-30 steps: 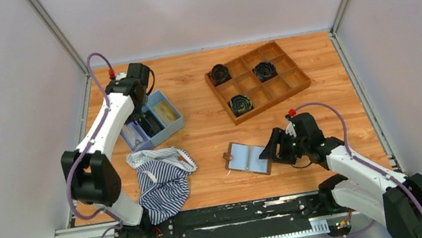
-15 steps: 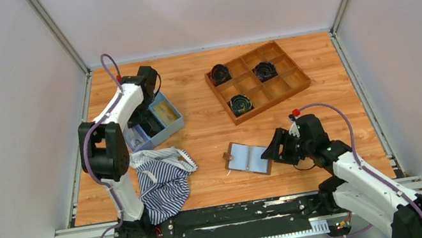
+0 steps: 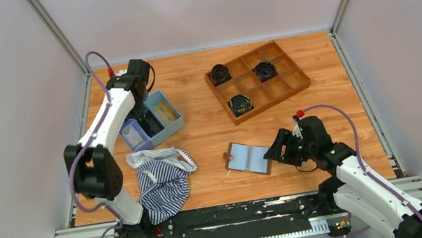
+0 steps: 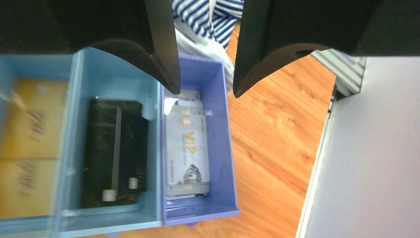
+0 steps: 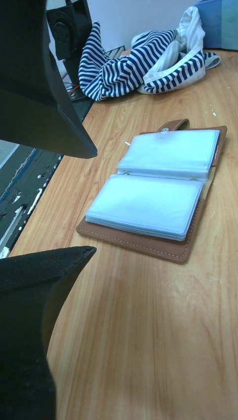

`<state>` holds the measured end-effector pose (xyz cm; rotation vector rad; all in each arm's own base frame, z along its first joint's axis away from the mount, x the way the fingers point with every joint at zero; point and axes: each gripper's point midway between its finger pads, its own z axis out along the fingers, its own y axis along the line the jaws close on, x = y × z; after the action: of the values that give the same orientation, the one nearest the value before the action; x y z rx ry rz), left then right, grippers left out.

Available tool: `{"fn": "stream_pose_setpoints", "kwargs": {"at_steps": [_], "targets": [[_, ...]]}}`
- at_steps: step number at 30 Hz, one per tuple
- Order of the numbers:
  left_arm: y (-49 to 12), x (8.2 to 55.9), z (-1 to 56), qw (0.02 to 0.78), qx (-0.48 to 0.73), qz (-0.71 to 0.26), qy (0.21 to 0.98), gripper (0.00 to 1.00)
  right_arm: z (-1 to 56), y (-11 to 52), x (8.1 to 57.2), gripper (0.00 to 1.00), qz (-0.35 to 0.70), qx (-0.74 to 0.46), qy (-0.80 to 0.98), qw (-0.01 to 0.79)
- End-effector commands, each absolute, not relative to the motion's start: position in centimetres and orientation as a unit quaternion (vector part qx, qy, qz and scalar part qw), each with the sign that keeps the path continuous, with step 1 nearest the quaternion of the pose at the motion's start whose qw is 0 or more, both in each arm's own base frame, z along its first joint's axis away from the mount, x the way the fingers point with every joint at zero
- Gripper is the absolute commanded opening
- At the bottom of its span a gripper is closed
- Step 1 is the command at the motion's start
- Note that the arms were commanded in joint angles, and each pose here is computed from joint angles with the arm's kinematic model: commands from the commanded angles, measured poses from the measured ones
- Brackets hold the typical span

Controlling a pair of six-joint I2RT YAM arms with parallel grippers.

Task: Take the credit cards out of the card holder
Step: Remove the credit card from the card holder.

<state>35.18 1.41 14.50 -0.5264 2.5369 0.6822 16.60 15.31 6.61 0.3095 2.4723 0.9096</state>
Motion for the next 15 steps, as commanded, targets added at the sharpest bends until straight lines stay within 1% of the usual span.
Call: {"fn": "stream_pose_setpoints", "kwargs": {"at_steps": [1, 3, 6, 9, 12, 15], "targets": [[-3.6, 34.0, 20.8, 0.32, -0.136, 0.154, 0.925, 0.49, 7.3, 15.2, 17.6, 0.68, 0.331, 0.134, 0.9, 0.248], [-7.7, 33.4, 22.0, 0.341, -0.096, 0.077, 0.932, 0.5, 7.6, 15.7, 18.2, 0.67, 0.344, 0.136, 0.895, 0.249], [-15.9, 31.7, 22.0, 0.336, -0.024, -0.1, 0.936, 0.5, 7.6, 16.3, 19.2, 0.67, 0.353, 0.143, 0.891, 0.247], [-21.7, 29.8, 21.3, 0.315, 0.011, -0.242, 0.918, 0.5, 7.4, 16.9, 19.9, 0.67, 0.36, 0.143, 0.89, 0.24], [-25.4, 28.6, 19.7, 0.284, 0.019, -0.337, 0.897, 0.5, 7.0, 17.4, 20.3, 0.66, 0.364, 0.14, 0.892, 0.228], [-27.8, 27.6, 17.4, 0.249, 0.025, -0.38, 0.89, 0.5, 6.4, 17.6, 20.4, 0.66, 0.363, 0.14, 0.895, 0.218]]}}
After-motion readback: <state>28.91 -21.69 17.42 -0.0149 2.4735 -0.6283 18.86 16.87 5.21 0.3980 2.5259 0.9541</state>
